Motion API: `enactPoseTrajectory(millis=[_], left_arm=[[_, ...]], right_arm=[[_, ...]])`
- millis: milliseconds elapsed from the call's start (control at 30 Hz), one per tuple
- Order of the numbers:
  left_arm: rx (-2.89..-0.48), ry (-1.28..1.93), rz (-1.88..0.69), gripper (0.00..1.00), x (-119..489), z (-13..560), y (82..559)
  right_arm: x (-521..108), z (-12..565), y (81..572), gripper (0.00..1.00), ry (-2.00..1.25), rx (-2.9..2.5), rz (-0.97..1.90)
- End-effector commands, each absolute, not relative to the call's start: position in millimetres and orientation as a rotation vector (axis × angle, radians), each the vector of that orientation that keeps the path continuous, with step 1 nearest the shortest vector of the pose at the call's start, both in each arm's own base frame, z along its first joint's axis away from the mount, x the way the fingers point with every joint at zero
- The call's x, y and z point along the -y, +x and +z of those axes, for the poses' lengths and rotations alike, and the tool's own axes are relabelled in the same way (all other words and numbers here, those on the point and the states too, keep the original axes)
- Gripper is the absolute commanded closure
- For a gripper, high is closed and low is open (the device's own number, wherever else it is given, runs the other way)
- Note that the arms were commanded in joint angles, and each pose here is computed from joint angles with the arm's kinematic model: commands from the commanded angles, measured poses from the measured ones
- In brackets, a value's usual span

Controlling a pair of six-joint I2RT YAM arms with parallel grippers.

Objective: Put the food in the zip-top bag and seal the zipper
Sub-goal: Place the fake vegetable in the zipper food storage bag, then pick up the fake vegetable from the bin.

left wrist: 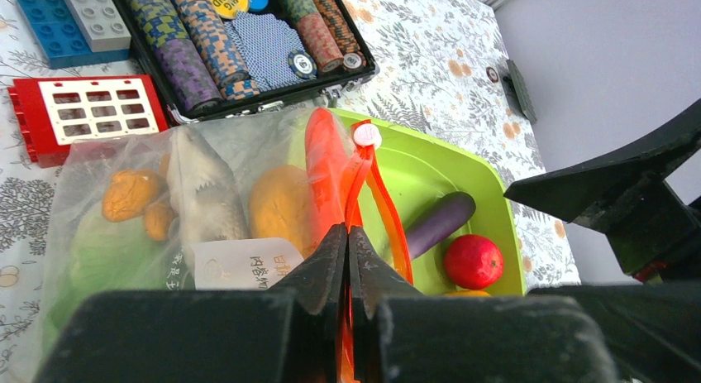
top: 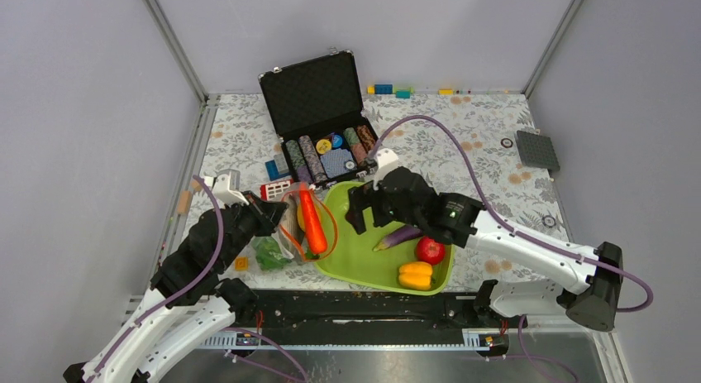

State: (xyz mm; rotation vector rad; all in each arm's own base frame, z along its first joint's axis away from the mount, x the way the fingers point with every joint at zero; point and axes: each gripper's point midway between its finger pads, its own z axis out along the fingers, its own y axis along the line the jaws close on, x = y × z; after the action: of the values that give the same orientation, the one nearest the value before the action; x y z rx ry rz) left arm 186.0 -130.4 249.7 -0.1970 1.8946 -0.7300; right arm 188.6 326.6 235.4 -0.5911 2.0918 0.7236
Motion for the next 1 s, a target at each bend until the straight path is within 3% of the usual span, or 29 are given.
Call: enactPoseTrajectory(millis=[0,367,967], left_arm=[[-1.811,-0.192,-0.744,1.0,130.5,272.1,191.9],[-1.846,-0.12,-0.752,1.0,139.9,261.4,190.5],[-1.85,-0.119,-0.726,1.0,137.3,254.9,192.0]], right_arm=[[-240.7,167.1,169.1,0.0,-0.496,-2.452,0.443],[-164.8,110.9,96.8,0.0,-0.526,-2.894,0.133],[-166.4,74.0,110.2,0.0,-0.227,-2.915,-0.001]])
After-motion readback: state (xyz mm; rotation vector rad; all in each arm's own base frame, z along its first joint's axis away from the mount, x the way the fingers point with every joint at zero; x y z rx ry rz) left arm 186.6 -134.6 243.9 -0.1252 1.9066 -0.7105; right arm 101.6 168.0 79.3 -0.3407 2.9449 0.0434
